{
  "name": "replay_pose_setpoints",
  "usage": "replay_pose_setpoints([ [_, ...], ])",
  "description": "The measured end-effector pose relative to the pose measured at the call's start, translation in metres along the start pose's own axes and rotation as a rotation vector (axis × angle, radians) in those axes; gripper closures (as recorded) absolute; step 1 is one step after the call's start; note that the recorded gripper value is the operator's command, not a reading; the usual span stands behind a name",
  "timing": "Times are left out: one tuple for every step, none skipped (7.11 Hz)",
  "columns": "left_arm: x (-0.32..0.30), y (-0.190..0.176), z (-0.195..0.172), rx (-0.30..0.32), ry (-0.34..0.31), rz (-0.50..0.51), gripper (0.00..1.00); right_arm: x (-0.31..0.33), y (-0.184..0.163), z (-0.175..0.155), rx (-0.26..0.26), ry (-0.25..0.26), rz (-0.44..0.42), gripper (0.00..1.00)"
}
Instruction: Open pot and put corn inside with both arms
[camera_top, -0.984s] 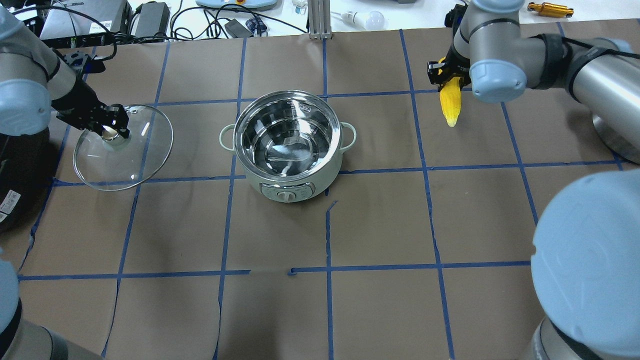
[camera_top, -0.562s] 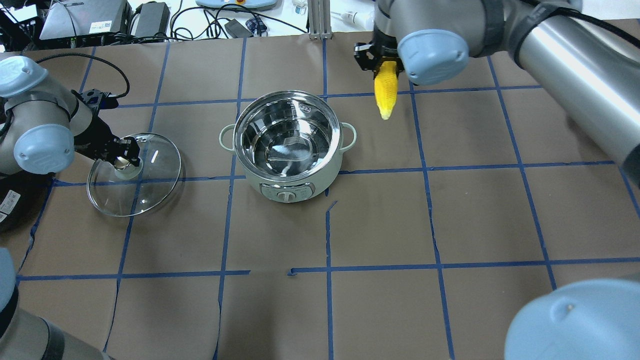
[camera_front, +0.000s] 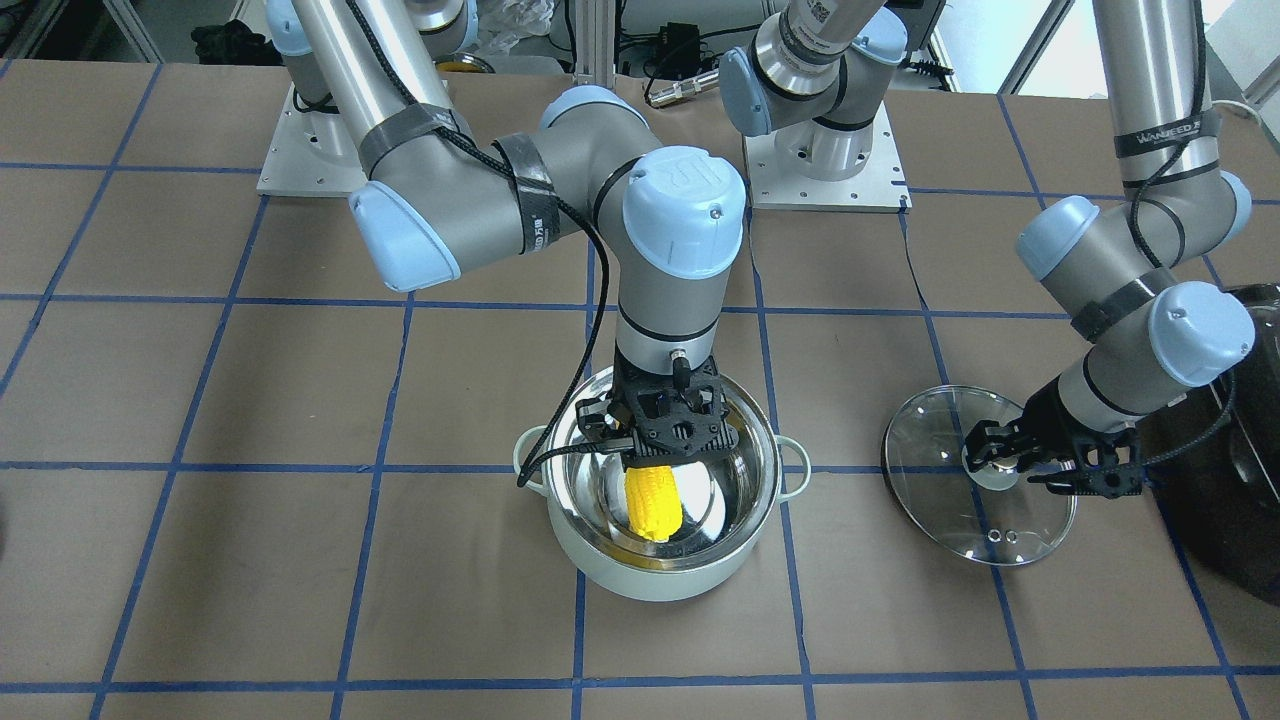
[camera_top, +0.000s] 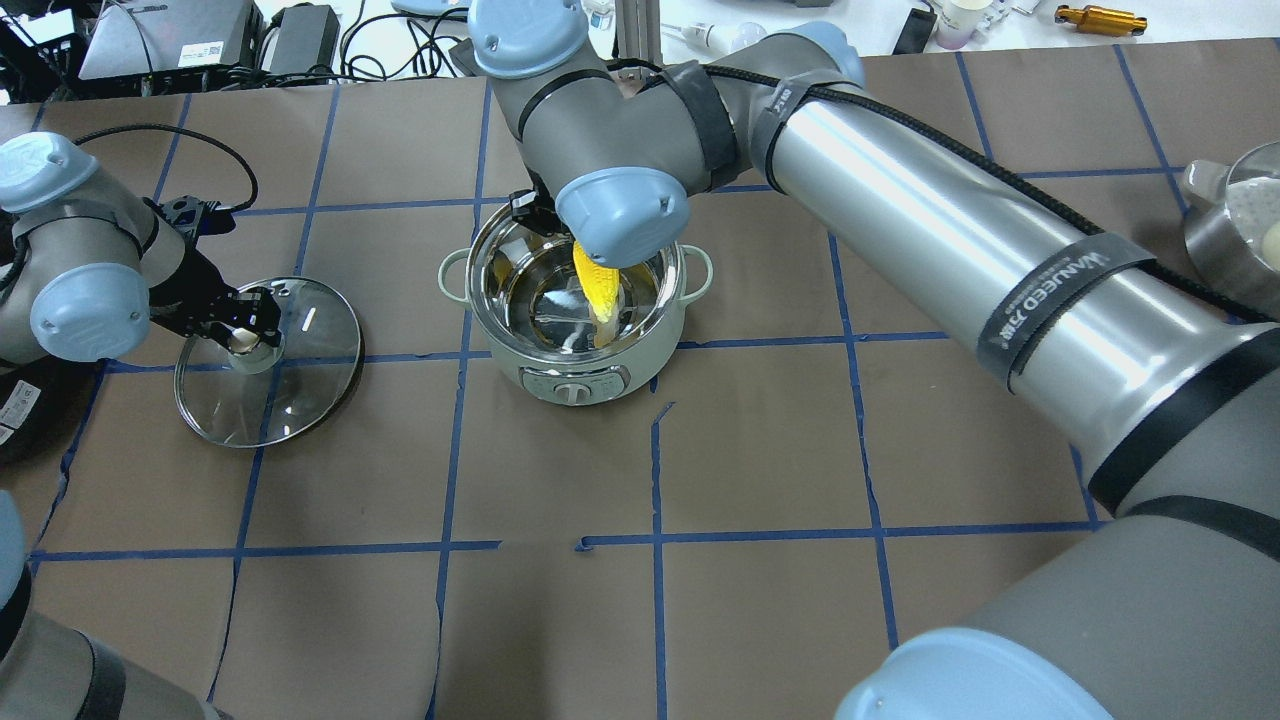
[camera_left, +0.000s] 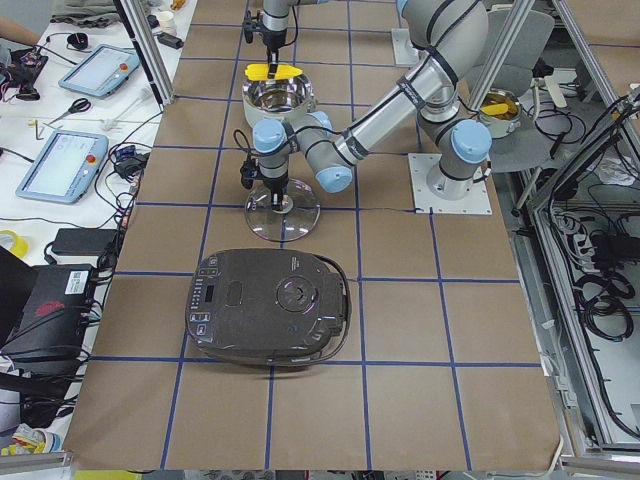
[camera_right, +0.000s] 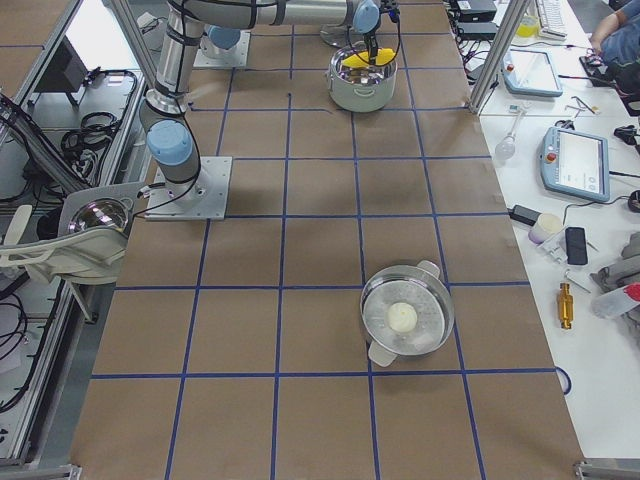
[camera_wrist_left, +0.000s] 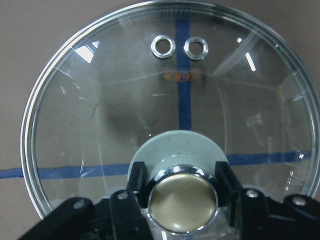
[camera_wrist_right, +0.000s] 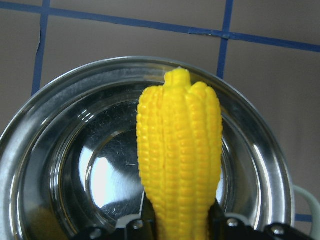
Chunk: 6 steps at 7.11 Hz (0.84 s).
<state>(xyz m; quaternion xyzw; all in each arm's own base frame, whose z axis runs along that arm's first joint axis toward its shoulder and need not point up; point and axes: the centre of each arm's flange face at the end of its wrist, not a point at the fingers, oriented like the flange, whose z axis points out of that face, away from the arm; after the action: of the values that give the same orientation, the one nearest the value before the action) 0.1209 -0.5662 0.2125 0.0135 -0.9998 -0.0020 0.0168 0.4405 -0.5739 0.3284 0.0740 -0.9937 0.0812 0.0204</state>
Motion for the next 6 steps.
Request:
replay_pose_setpoints([
  [0.002, 0.000, -0.007, 0.008, -0.006, -0.009, 0.00, -0.004, 0.005, 0.009, -0.017, 0.003, -0.012, 0.00],
  [0.005, 0.001, -0.017, 0.018, -0.013, -0.008, 0.00, -0.005, 0.009, 0.013, -0.027, 0.006, -0.017, 0.00],
  [0.010, 0.003, -0.030, 0.030, -0.019, -0.005, 0.00, -0.005, 0.010, 0.013, -0.027, 0.006, -0.020, 0.00],
  [0.015, 0.005, -0.049, 0.034, -0.020, 0.001, 0.00, -0.002, 0.009, 0.008, -0.020, 0.005, -0.023, 0.00],
  [0.023, 0.005, -0.079, 0.021, -0.014, 0.013, 0.00, 0.010, 0.004, -0.005, -0.002, 0.005, -0.025, 0.00],
  [0.036, 0.005, -0.112, 0.001, -0.007, 0.023, 0.00, 0.030, -0.001, -0.024, 0.021, 0.004, -0.016, 0.00],
])
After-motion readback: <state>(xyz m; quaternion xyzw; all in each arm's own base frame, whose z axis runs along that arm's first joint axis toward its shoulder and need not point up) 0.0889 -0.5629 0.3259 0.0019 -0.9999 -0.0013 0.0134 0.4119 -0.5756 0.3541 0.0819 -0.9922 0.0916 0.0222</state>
